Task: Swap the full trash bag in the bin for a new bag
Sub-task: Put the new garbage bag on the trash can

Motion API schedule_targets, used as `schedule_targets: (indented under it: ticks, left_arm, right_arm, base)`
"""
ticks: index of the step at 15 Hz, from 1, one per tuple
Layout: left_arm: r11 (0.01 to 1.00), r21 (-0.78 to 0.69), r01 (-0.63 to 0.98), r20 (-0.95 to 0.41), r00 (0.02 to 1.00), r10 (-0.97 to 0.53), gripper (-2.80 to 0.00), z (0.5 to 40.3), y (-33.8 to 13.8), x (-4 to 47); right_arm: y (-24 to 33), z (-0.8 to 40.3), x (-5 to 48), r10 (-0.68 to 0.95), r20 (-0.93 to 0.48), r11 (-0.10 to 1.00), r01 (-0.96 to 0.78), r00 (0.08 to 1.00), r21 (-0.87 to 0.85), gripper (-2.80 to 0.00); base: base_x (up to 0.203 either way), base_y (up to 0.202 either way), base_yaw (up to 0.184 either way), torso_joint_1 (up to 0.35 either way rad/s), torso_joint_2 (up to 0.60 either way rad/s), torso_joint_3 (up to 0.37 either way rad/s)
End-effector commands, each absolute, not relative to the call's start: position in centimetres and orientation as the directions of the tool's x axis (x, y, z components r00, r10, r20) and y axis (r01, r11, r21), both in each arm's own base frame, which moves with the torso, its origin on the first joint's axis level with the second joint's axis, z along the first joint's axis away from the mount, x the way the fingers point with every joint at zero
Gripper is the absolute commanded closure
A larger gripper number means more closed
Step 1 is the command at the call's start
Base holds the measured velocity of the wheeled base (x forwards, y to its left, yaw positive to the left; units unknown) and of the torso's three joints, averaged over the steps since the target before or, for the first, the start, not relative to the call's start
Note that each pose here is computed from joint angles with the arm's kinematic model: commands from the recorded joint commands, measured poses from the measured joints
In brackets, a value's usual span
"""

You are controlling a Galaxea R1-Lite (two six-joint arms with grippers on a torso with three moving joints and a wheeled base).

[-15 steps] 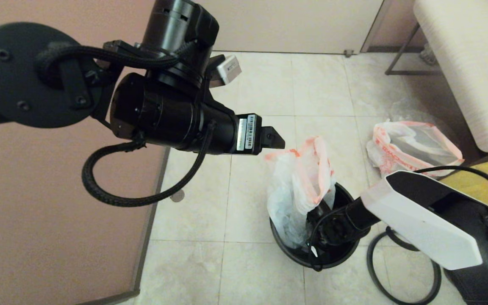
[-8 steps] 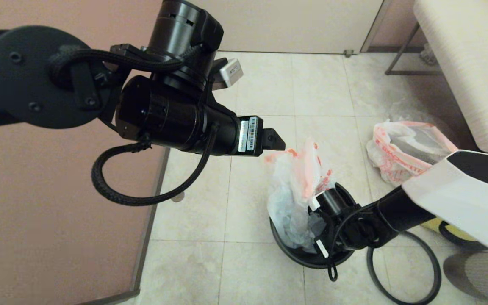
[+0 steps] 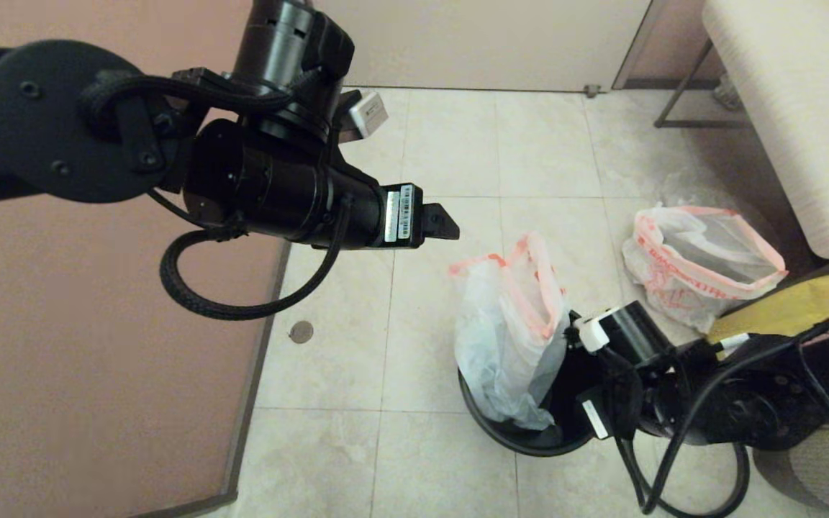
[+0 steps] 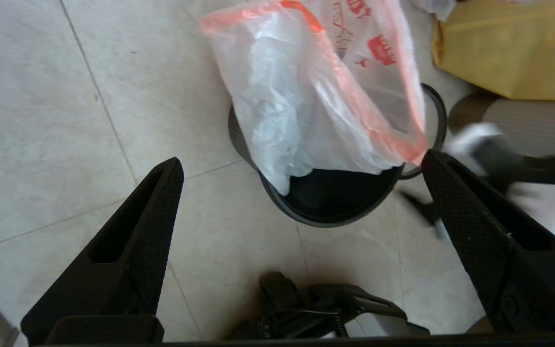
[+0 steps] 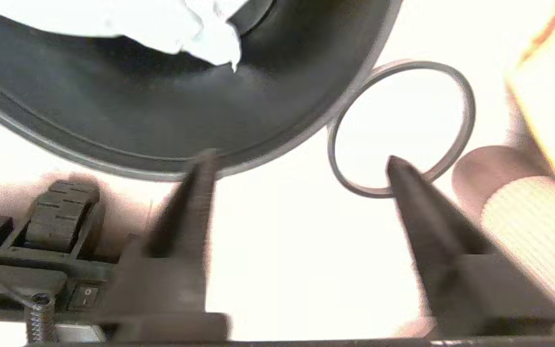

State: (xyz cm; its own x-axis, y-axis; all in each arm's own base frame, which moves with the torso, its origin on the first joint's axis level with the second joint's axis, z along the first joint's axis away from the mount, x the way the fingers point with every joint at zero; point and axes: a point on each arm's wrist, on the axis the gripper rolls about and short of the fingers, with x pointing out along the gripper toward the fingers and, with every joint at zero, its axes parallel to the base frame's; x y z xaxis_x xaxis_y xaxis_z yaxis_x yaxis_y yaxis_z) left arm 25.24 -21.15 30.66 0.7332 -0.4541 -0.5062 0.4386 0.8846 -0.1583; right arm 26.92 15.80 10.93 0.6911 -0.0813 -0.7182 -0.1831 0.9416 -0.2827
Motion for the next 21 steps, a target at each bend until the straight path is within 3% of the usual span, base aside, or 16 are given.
schedule_targets:
  ticks: [1,7,11,17,21]
  left_arm:
    - [0.894,-0.153,0.420,-0.529,0.730,-0.433,0.00,29.8,-21.4,26.3]
    - [0.925,-0.129,0.356,-0.596,0.718,-0.359,0.00,28.9,-20.3,28.3]
    - [0.935,-0.110,0.337,-0.657,0.681,-0.323,0.00,28.6,-20.1,28.9]
    - [0.936,-0.099,0.336,-0.674,0.670,-0.312,0.00,28.5,-19.8,28.6]
    - [0.952,-0.080,0.295,-0.709,0.655,-0.262,0.00,28.0,-18.8,28.6]
  right_arm:
    - [15.4,13.6,25.7,-0.053,-0.671,0.951,-0.169,0.740,-0.261,0.00]
    - [15.8,21.8,25.7,-0.038,-0.559,0.967,-0.111,0.828,-0.230,0.00]
    - [17.3,24.7,28.0,-0.083,-0.559,0.960,-0.085,0.825,-0.267,0.00]
    - [19.1,24.6,31.0,-0.186,-0.589,0.916,-0.078,0.786,-0.394,0.00]
    - [19.6,22.3,31.7,-0.368,-0.532,0.843,0.033,0.763,-0.537,0.00]
  base:
    - [0.000,0.000,0.000,0.000,0.00,0.000]
    - [0.000,0.000,0.000,0.000,0.00,0.000]
    - [0.000,0.000,0.000,0.000,0.00,0.000]
    - [0.000,0.000,0.000,0.000,0.00,0.000]
    - [0.000,0.000,0.000,0.000,0.00,0.000]
